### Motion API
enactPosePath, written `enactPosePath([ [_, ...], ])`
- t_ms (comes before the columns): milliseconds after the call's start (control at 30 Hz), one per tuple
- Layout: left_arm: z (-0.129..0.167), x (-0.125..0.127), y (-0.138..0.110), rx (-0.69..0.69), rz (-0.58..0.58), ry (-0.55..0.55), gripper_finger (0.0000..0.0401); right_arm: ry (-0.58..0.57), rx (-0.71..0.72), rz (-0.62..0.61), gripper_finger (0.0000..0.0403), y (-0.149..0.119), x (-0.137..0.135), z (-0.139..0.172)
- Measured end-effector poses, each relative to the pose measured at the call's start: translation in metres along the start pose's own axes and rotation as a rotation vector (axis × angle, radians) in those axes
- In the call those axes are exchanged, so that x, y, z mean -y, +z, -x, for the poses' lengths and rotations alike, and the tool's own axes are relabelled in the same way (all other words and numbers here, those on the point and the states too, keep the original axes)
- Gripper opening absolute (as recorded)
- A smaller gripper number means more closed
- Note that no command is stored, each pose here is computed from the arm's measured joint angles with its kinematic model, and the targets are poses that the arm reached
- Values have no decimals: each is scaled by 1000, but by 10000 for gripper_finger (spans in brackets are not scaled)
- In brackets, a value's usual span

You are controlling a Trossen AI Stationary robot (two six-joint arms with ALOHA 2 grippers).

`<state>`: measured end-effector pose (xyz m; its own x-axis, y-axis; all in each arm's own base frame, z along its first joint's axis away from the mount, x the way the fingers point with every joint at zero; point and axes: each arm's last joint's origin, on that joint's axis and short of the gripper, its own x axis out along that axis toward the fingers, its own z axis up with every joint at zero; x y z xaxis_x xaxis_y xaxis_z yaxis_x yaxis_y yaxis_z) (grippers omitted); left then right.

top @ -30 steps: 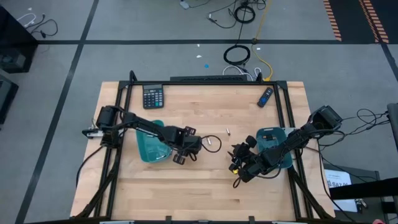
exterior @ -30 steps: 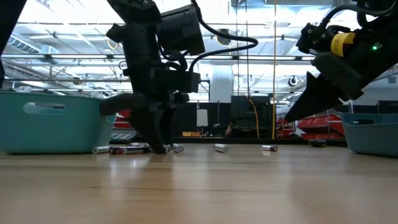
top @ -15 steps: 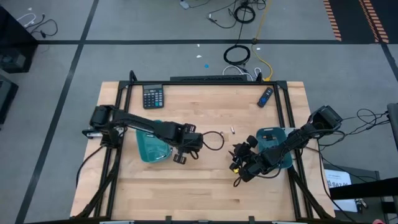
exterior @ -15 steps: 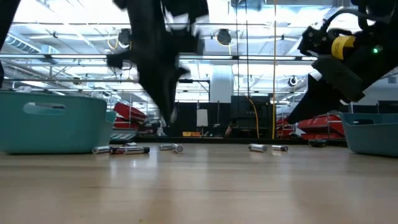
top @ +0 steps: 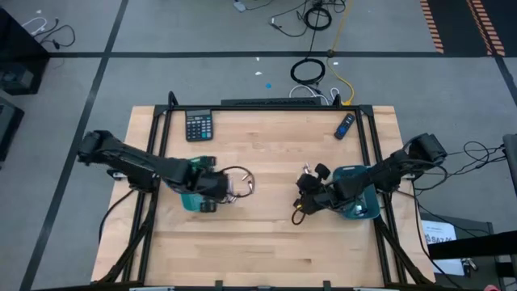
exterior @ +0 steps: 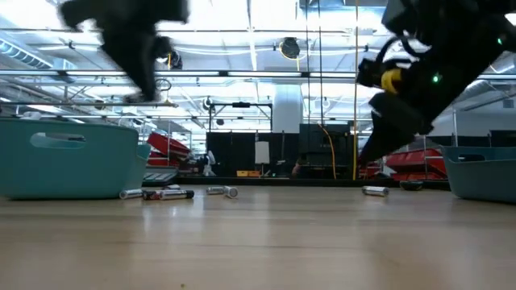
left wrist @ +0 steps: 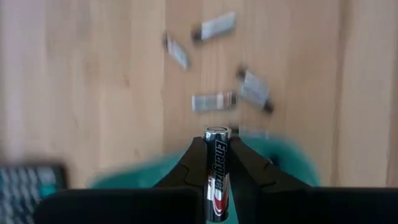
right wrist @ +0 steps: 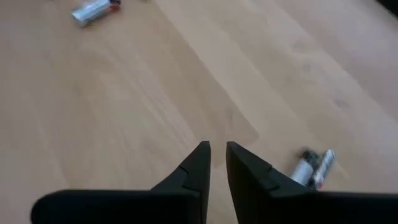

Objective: Sort batteries
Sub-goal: Put the white battery into the left blue bin

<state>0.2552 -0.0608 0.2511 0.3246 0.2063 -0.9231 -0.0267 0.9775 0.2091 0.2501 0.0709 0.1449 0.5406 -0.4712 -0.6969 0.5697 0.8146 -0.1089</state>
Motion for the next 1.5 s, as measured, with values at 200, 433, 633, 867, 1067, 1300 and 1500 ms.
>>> enactPosePath([
  [200,1,1,-48,1,147,-52,42,11,-51,7,49,20,23,23],
  [433,-21,-5,-82,-40,270,57,77,-68,-270,-47,61,43,77,30],
  [633,-33,-8,-91,-54,303,113,135,-212,-534,-63,61,44,132,15],
  [867,-27,-10,-87,-34,246,148,156,-155,-723,-149,61,42,167,-3],
  [1067,-18,-12,-79,24,223,186,157,-169,-903,-123,61,30,176,-30],
  [1300,-17,-12,-78,25,205,188,157,-133,-960,-127,61,22,182,-57],
  [1500,-17,-11,-78,26,199,186,157,-94,-921,-117,61,23,180,-65],
])
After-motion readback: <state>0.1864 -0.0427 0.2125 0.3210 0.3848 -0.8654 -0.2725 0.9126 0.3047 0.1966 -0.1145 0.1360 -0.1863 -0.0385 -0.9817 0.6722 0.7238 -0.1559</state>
